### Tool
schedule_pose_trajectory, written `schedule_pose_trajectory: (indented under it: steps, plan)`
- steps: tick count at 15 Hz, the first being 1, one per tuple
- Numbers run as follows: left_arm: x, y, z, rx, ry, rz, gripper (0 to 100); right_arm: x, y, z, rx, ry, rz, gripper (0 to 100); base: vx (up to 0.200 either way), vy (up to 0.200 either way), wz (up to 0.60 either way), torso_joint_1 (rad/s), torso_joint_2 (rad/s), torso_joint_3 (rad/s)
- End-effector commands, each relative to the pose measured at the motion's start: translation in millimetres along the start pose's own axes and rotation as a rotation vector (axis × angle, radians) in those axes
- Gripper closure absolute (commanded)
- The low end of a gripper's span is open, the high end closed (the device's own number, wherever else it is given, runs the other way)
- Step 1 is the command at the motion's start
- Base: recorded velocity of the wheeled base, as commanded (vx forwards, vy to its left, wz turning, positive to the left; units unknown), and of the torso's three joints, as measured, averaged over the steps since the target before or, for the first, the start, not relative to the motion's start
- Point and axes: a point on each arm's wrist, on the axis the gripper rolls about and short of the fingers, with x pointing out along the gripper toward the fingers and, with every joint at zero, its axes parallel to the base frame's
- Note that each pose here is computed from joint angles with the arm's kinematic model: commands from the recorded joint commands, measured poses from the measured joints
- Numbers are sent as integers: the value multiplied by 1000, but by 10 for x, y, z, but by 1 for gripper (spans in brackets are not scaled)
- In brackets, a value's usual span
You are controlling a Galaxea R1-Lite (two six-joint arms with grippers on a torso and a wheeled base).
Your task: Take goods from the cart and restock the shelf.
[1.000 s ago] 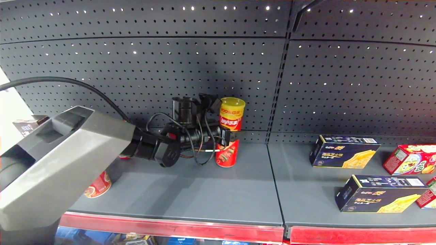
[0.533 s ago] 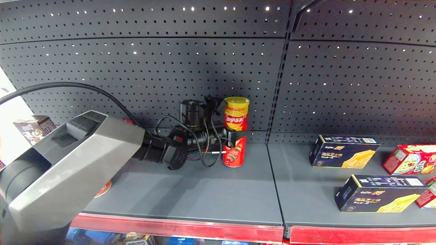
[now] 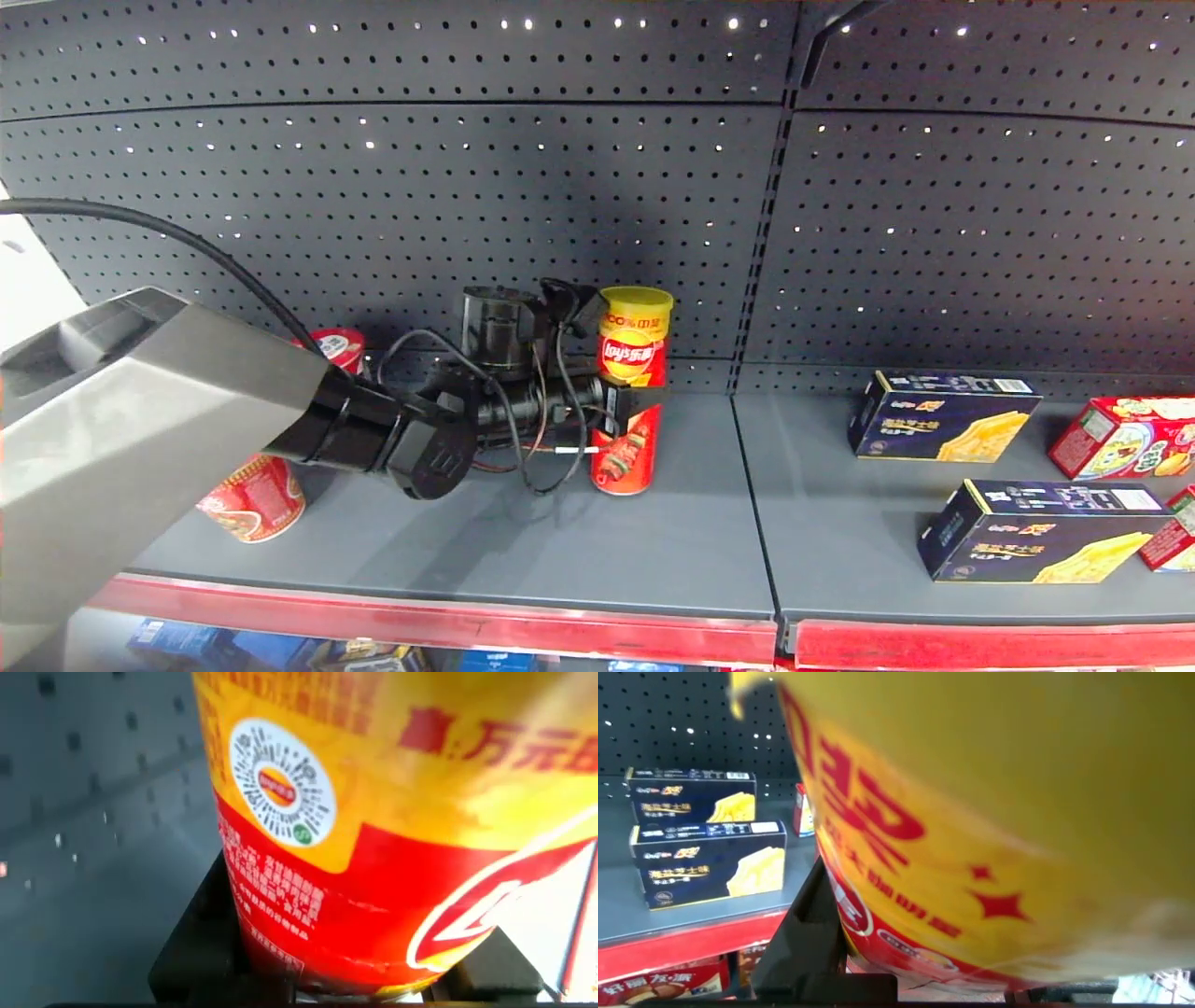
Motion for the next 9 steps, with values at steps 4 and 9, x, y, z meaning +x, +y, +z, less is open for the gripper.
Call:
schedule_pose_trajectory:
  steps: [4,9]
  plan:
    - [-546,-446,-68,0,48,10,100,-2,-4,14,18,-12,-2,100,0,0,0,0,0,0]
    - [-706,-582,-169,6,79,33,100,-28,-18,46,53,-28,0,100,0,0,0,0,0,0]
